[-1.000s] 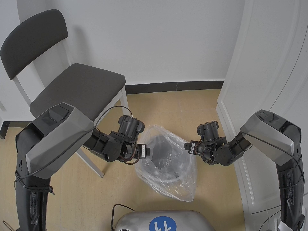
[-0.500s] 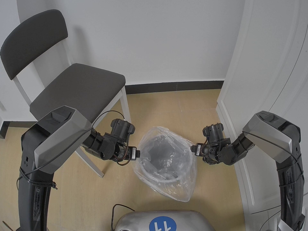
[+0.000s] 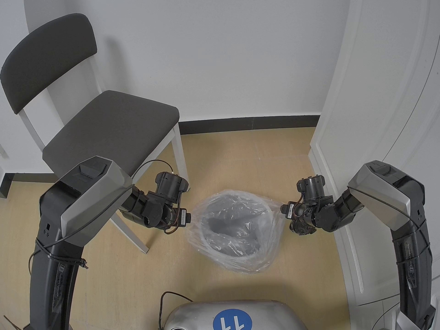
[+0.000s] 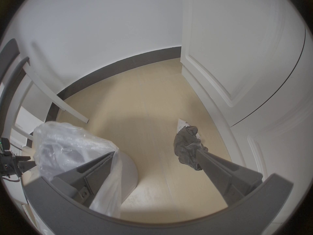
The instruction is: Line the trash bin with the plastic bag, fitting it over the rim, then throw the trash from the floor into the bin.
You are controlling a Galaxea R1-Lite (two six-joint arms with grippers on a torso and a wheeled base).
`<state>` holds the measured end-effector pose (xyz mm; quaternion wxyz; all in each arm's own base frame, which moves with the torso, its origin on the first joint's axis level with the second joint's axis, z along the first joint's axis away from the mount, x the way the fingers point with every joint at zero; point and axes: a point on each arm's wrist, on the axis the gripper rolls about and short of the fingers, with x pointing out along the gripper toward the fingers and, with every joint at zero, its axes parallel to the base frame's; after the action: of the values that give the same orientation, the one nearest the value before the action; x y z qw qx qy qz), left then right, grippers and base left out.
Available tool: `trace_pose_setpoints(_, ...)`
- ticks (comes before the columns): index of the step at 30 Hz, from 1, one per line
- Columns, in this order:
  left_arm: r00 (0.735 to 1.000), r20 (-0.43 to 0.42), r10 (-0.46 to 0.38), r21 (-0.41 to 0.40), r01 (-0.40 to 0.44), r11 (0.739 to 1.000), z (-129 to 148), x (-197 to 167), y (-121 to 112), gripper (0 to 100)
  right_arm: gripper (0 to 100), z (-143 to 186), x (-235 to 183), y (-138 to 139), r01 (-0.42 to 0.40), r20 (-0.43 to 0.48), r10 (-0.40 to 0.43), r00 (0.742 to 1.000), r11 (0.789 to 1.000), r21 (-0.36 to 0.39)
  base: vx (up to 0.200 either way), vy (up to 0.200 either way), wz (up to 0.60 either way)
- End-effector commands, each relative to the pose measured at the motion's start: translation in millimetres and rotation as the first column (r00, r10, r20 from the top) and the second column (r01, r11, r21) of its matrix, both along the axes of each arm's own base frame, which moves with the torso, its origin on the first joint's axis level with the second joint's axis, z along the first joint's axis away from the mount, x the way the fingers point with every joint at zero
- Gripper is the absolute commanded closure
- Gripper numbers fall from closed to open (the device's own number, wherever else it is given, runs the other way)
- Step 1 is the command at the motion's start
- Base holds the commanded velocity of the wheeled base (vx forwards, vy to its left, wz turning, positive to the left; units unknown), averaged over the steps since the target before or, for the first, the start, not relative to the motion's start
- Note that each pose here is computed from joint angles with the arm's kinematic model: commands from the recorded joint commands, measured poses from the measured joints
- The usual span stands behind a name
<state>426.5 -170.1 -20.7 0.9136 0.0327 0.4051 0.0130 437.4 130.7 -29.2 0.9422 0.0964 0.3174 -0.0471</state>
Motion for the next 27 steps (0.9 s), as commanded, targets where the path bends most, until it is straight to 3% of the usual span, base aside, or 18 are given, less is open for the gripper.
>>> trace_pose_setpoints(1,1.000,-0.015,0.008,0.007,-0.008,1.000,-10.8,2.8,2.1,0,0,-11.5,3.9,-5.3,0.014,-0.015,-0.015,1.000,1.000,-0.006,0.000,0.000,0.00)
trace_pose_setpoints(10,1.000,0.003,0.006,0.000,-0.006,1.000,-12.1,3.6,-0.5,0,0,-28.8,2.9,1.5,0.008,-0.040,-0.008,0.999,1.000,-0.018,0.000,0.000,0.00)
trace_pose_setpoints(18,1.000,-0.002,-0.007,0.006,0.007,1.000,-8.6,-4.1,-1.1,0,0,-21.9,-3.3,4.0,-0.005,-0.044,0.004,0.999,1.000,-0.021,0.000,0.000,0.00)
trace_pose_setpoints(27,0.999,0.043,-0.023,-0.011,0.024,1.000,28.1,-17.9,-2.0,0,0,32.2,-26.1,4.8,-0.048,0.012,0.049,0.999,0.998,-0.050,0.000,0.000,0.00)
